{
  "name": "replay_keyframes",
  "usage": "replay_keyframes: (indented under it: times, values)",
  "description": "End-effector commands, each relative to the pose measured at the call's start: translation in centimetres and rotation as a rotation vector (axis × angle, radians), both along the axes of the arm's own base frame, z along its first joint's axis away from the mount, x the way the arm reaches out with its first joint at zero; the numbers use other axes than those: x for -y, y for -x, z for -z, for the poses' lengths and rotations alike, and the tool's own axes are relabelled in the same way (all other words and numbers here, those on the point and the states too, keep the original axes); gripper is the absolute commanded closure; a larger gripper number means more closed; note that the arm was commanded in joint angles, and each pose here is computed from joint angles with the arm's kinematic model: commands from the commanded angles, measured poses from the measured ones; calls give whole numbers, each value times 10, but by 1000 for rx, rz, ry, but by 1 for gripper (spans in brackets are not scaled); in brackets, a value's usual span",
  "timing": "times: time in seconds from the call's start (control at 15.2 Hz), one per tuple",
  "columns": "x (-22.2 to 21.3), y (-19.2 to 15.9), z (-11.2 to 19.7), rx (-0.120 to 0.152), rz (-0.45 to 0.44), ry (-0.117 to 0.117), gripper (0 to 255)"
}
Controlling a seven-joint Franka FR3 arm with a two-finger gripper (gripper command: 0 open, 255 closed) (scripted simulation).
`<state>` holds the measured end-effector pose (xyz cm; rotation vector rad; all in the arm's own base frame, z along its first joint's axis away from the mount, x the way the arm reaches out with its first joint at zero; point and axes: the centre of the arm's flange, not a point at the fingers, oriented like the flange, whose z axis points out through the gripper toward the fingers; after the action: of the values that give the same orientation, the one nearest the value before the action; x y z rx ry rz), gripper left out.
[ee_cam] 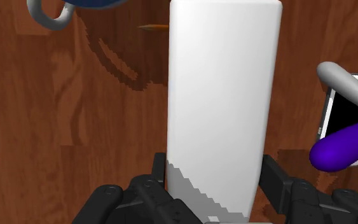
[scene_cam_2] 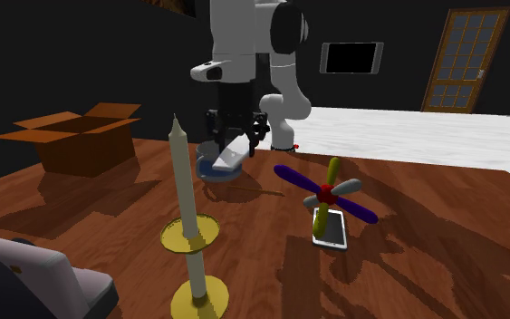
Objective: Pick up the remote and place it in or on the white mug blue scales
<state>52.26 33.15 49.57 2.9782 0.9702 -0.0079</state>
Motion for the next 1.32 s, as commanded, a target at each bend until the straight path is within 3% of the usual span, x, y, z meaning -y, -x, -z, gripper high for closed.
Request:
replay_keyframes:
  times: [0.0, 1.06, 1.25]
  values:
    - [22, 7, -3, 0, 0, 0, 255]
    - [226, 73, -5, 0, 0, 0, 255]
    - [226, 73, 11, 0, 0, 0, 255]
